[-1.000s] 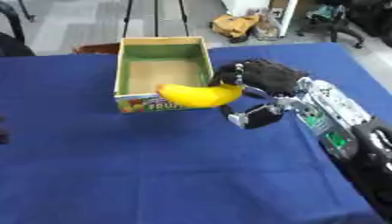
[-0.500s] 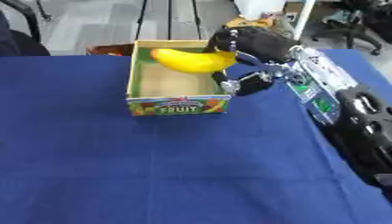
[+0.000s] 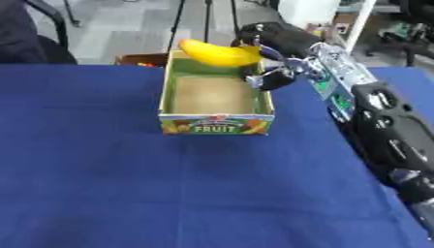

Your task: Pick up objects on the table and place them in the box.

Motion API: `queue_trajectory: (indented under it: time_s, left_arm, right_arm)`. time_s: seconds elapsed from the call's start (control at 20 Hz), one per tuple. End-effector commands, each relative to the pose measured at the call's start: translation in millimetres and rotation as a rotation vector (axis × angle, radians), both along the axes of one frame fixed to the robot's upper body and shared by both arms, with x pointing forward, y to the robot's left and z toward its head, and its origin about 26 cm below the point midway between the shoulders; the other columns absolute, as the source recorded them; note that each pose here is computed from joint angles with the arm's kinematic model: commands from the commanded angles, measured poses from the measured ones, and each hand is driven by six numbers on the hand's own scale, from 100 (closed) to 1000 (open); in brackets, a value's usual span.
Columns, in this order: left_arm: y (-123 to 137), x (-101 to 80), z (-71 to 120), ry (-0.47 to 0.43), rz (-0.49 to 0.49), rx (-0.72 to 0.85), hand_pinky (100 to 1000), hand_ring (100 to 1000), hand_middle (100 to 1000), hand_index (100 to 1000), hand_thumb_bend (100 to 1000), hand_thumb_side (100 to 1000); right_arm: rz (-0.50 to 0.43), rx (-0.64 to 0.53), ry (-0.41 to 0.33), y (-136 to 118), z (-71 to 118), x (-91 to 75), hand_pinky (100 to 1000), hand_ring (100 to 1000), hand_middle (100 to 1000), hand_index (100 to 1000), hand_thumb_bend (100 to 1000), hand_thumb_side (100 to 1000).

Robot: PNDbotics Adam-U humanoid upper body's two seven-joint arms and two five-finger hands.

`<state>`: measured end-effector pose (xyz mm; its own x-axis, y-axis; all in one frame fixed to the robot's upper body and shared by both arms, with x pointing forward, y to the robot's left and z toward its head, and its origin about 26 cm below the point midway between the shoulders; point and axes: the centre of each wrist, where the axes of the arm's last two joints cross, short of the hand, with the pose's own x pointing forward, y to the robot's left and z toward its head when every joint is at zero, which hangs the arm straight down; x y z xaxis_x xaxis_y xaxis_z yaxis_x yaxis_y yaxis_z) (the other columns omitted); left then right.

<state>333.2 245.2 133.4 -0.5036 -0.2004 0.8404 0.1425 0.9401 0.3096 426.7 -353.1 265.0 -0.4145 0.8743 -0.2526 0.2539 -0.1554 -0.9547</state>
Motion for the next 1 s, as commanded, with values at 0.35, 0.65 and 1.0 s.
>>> queue_trajectory:
  time_s: [0.35,0.65,1.0]
  left_arm:
    - [-6.3,-0.5,17.0,-0.051,-0.036,-0.007,543,546,617,716,567,819]
    - [-7.7,-0.7,17.9,-0.052,-0.042,-0.011,543,546,617,716,567,820]
    - [-9.3,-0.7,18.9,-0.054,-0.05,-0.015,543,546,618,716,569,820]
  right_arm:
    - [-0.193,0.04,0.06,-40.8,-21.8,13.7,711,822,765,683,100,264]
    - [-0.24,0.033,0.099,-52.1,-43.1,17.5,710,822,763,683,100,270]
    - [-0.24,0.003,0.16,-50.4,-65.1,21.7,714,824,766,741,100,296]
